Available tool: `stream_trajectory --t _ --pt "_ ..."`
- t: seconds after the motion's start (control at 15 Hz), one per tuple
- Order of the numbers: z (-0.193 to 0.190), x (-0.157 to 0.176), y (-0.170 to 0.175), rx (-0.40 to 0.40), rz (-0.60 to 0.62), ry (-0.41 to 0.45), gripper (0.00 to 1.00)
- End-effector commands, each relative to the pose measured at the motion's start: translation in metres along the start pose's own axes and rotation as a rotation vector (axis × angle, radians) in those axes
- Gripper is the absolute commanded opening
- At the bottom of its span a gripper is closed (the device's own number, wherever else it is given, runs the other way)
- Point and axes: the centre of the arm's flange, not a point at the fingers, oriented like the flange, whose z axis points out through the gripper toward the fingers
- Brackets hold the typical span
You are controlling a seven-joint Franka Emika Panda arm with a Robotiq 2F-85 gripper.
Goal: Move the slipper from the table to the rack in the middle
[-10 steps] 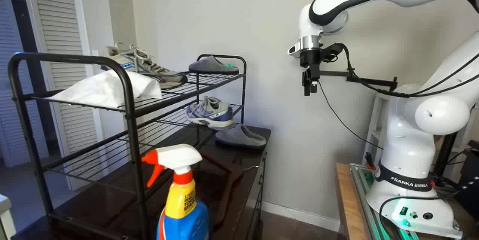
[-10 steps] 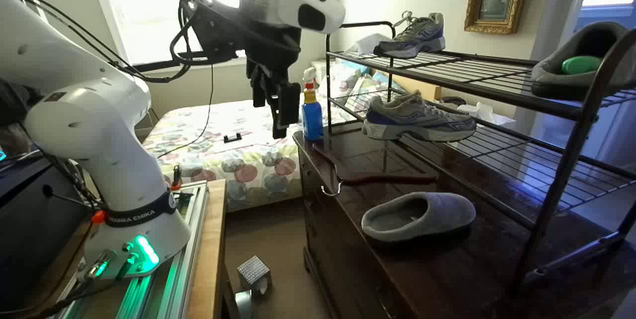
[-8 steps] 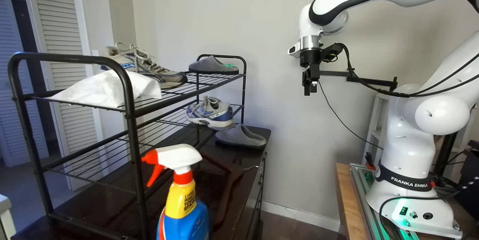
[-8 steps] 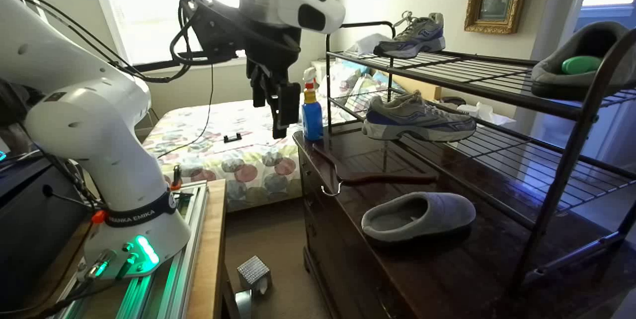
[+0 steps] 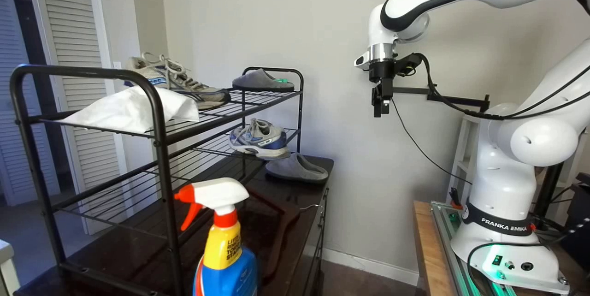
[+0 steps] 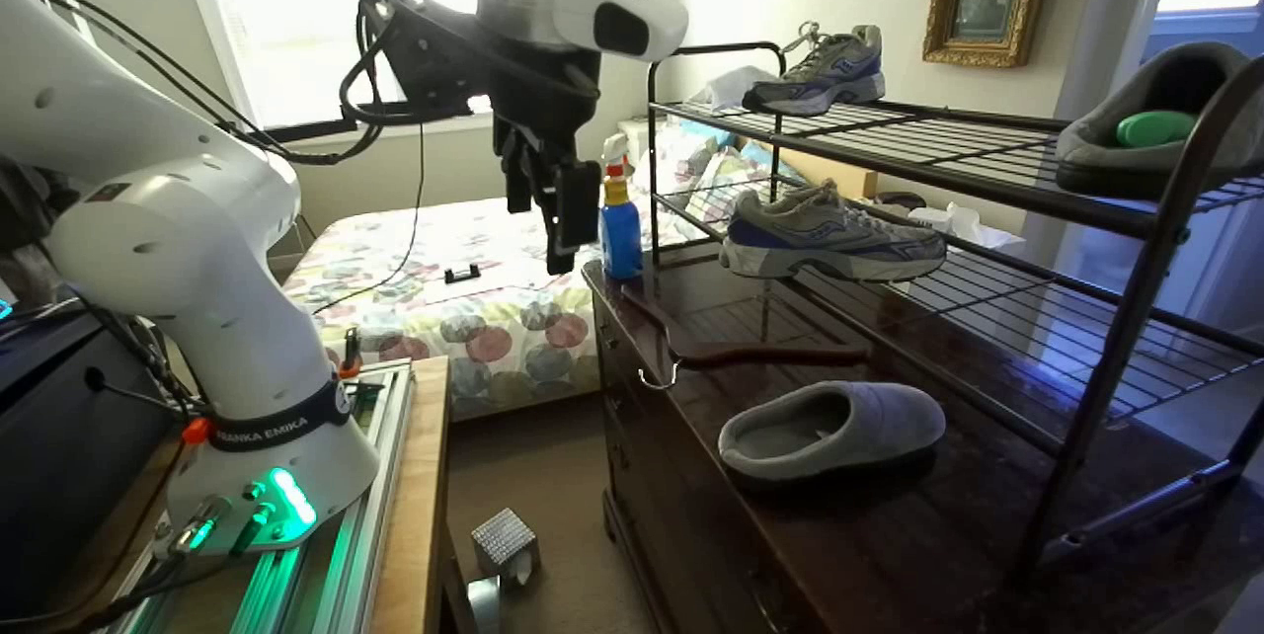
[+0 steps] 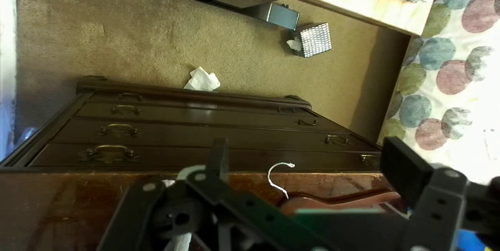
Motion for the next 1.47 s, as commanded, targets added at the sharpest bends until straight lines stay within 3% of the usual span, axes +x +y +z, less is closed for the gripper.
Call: stream_trajectory --t 0.0,0.33,0.47,0.67,0.73,0.8,1.13,1.4 --pt "0.013 0.014 0.001 -0.047 -0.048 0.069 1.00" --pt "0.043 0.052 0.008 -0.128 0.017 0.189 1.00" --pt "0.050 0.069 0.015 -0.201 0.085 0.267 1.00" --pt "0.063 0.093 0.029 -0.290 0.161 0.307 1.00" --pt "0.068 0.100 0.035 -0.306 0.184 0.261 1.00" --pt "0.055 0.081 0.023 -0.265 0.125 0.299 1.00" --pt "0.076 0.098 0.034 -0.281 0.157 0.266 1.00" --pt "0.090 0.128 0.073 -0.238 0.161 0.224 1.00"
